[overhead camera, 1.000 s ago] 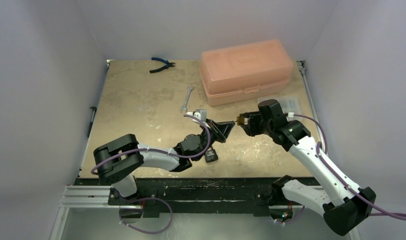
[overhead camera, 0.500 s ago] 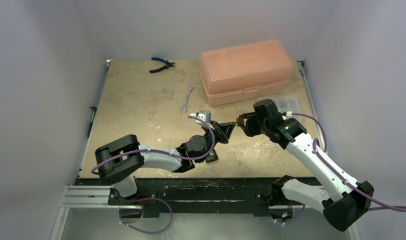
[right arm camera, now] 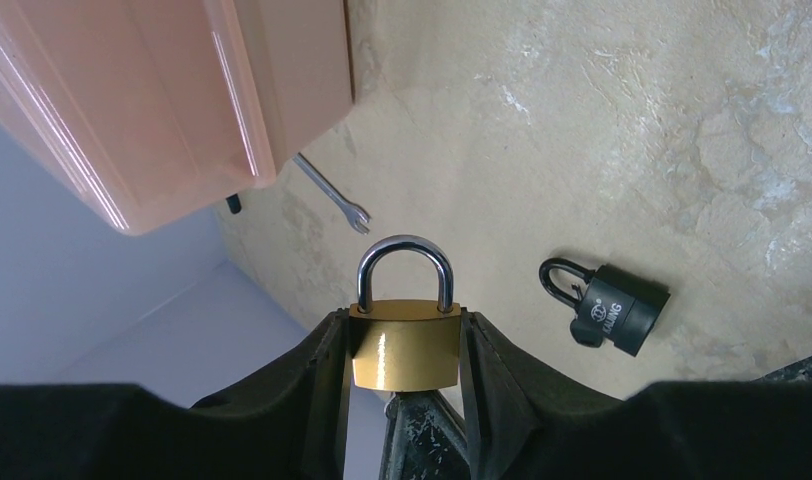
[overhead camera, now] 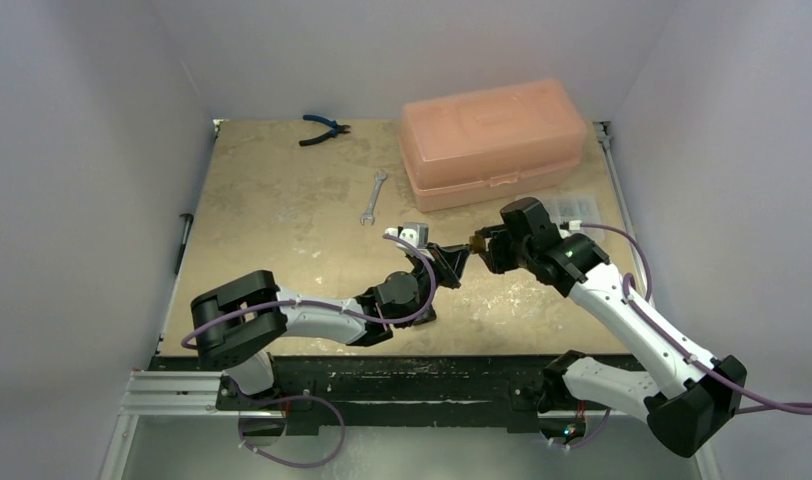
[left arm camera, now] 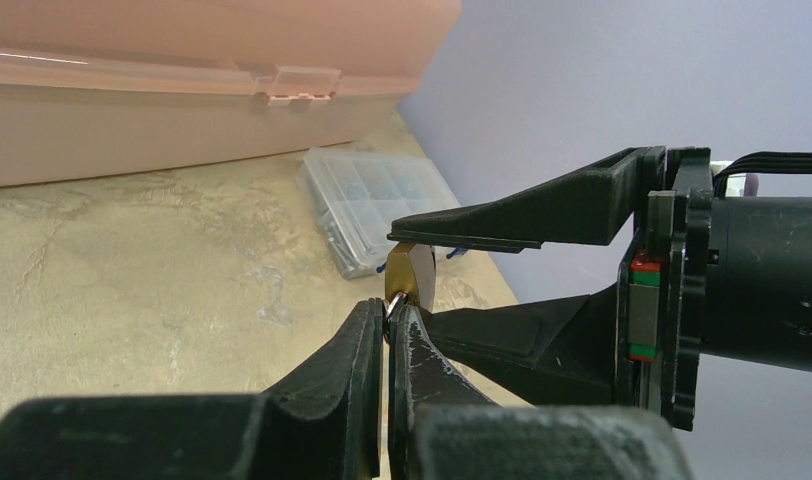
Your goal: Unlock with the key
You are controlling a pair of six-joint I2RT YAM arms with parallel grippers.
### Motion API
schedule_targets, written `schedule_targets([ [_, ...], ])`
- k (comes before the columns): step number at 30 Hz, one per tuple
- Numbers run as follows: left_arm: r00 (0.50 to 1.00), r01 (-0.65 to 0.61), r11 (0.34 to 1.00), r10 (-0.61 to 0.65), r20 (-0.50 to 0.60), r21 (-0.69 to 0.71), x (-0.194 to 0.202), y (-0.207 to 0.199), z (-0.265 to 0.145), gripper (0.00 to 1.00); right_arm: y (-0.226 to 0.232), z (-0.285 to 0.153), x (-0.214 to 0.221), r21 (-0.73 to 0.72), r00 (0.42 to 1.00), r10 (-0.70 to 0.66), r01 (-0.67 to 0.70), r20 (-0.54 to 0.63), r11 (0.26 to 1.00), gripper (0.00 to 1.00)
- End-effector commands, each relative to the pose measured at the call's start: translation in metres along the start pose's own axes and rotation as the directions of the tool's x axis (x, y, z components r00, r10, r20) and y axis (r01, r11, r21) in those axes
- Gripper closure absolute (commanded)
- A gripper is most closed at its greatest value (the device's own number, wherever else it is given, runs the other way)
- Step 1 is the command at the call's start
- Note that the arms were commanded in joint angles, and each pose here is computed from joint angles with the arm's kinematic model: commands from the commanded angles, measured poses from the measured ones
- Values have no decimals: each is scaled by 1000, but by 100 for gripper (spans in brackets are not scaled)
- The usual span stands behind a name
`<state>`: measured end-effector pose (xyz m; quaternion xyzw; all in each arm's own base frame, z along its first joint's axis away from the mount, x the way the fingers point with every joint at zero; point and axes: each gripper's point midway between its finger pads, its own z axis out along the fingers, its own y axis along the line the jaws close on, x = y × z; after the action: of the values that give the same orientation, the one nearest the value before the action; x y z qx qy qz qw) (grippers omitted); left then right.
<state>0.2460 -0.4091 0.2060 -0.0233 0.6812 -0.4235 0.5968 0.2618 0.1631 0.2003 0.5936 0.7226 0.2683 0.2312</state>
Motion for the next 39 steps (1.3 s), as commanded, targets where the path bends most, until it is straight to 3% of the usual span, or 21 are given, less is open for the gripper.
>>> schedule_targets([
  [1,1000,3,1000,-3,11,29,-8,-15,1,100,28,-21,11,-86,998,22,-26,-51,996,100],
  [7,1000,6,1000,-6,6,27,-10,-14,-3,99,26,-21,8,-86,999,27,-30,-40,996,100],
  [11,1000,9,999,-9,1,33,-12,-13,-7,70,25,-21,4,-89,999,33,-35,-26,995,100],
  [14,1000,15,999,-15,-6,43,-13,-13,-12,54,24,-21,2,-89,999,37,-38,-15,995,100],
  [21,1000,18,997,-16,-23,77,-22,-16,-25,44,23,-22,-1,-88,999,42,-42,-3,995,100],
  [25,998,11,996,-6,-55,88,-31,-15,-41,28,23,-23,-3,-89,999,41,-40,7,995,100],
  [28,997,-11,996,19,-80,91,-38,-12,-54,28,24,-25,-5,-88,999,37,-35,17,996,100],
  [32,994,-43,992,55,-96,122,-51,-14,-66,52,24,-28,-10,-106,999,34,-30,32,994,100],
  [39,991,-20,978,47,-128,208,-54,-23,-60,60,25,-34,-7,-116,1000,18,-17,11,993,100],
])
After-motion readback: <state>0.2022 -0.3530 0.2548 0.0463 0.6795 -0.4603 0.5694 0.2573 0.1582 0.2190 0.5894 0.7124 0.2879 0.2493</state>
